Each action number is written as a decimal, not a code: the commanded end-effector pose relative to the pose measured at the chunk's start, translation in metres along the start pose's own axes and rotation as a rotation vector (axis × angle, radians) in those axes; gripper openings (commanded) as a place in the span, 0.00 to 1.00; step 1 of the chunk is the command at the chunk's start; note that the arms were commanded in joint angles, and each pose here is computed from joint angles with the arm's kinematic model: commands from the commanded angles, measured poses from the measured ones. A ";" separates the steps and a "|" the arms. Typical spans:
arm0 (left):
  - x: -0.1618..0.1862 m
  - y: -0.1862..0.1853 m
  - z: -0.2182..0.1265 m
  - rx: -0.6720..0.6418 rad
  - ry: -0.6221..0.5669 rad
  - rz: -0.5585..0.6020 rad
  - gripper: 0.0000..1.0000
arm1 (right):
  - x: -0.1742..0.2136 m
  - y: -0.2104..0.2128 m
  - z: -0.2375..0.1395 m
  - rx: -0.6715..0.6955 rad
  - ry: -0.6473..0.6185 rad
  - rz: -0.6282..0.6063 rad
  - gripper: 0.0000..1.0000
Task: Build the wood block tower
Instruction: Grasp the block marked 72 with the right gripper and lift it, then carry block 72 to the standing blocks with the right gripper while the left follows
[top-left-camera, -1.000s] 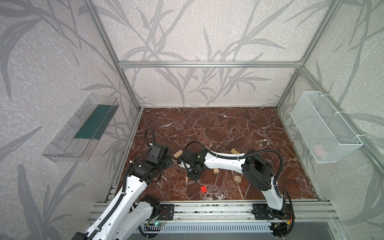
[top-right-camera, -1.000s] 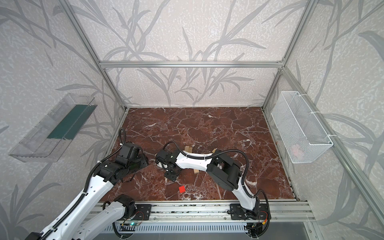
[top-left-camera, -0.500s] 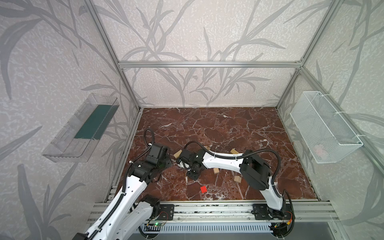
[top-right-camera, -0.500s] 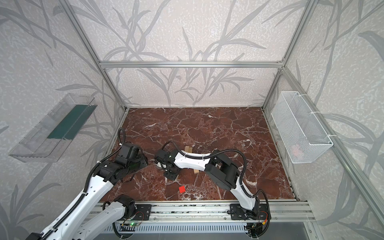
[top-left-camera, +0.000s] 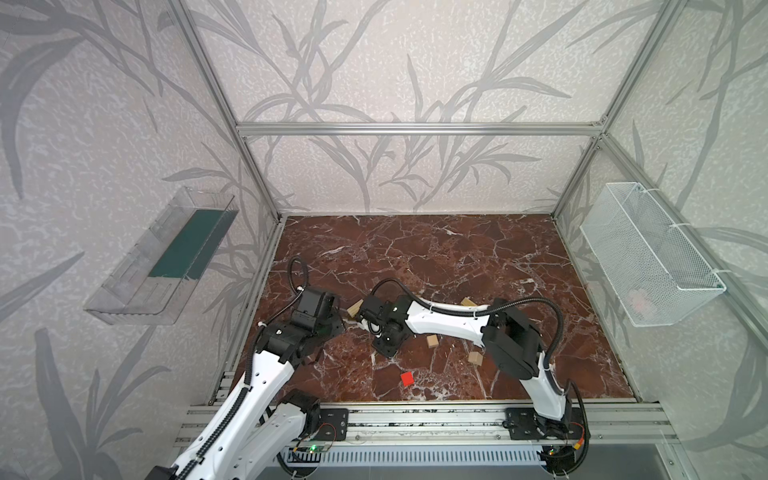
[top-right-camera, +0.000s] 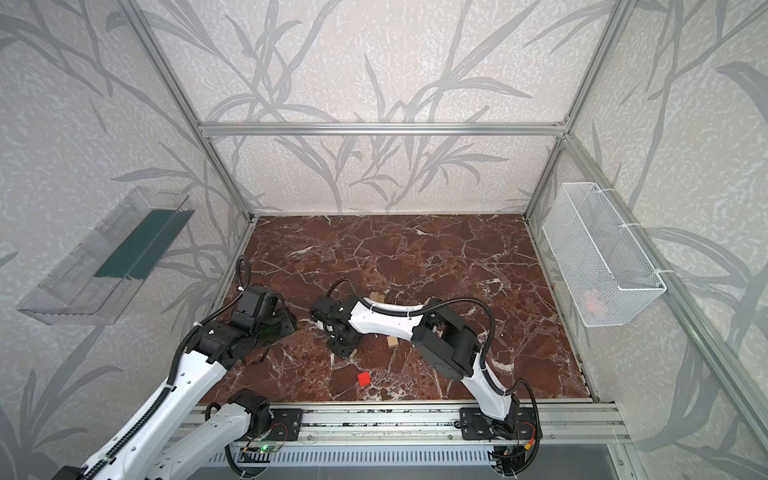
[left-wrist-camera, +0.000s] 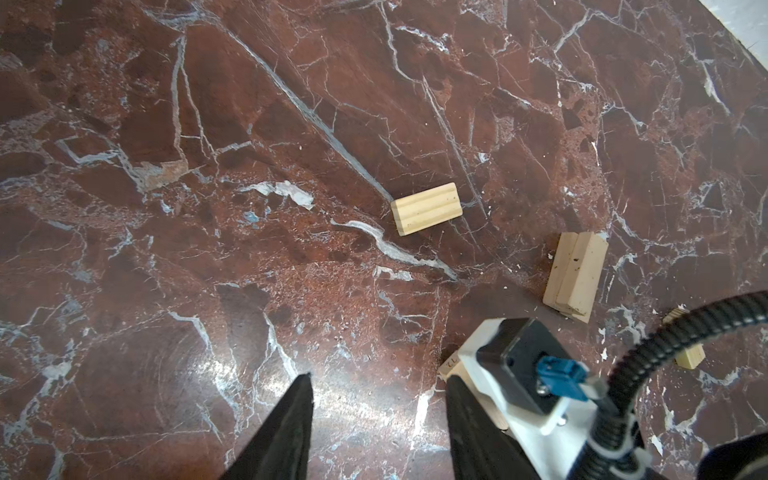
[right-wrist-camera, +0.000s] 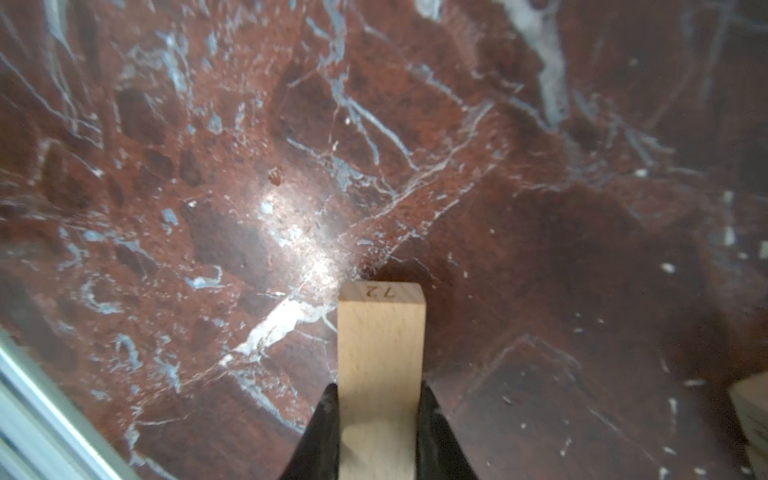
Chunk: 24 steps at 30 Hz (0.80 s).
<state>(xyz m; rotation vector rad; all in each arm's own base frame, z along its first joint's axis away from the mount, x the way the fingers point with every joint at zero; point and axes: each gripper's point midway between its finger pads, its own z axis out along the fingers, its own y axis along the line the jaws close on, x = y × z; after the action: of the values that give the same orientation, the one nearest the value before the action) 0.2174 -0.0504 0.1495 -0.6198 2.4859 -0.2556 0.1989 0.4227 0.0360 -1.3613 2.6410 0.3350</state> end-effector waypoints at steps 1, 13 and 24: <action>-0.008 -0.010 -0.012 0.040 -0.011 0.009 0.51 | -0.010 -0.009 -0.049 -0.037 -0.085 0.156 0.16; -0.019 -0.060 -0.007 0.204 0.049 0.078 0.51 | 0.011 -0.099 -0.097 0.028 -0.205 0.609 0.13; -0.016 -0.114 0.027 0.399 0.140 0.090 0.51 | 0.012 -0.156 -0.083 0.161 -0.253 0.830 0.10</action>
<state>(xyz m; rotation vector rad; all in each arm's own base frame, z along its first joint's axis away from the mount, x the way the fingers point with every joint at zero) 0.2724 -0.1276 0.1584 -0.3881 2.5447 -0.6494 0.3019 0.3060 0.0995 -0.2144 2.8102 0.3888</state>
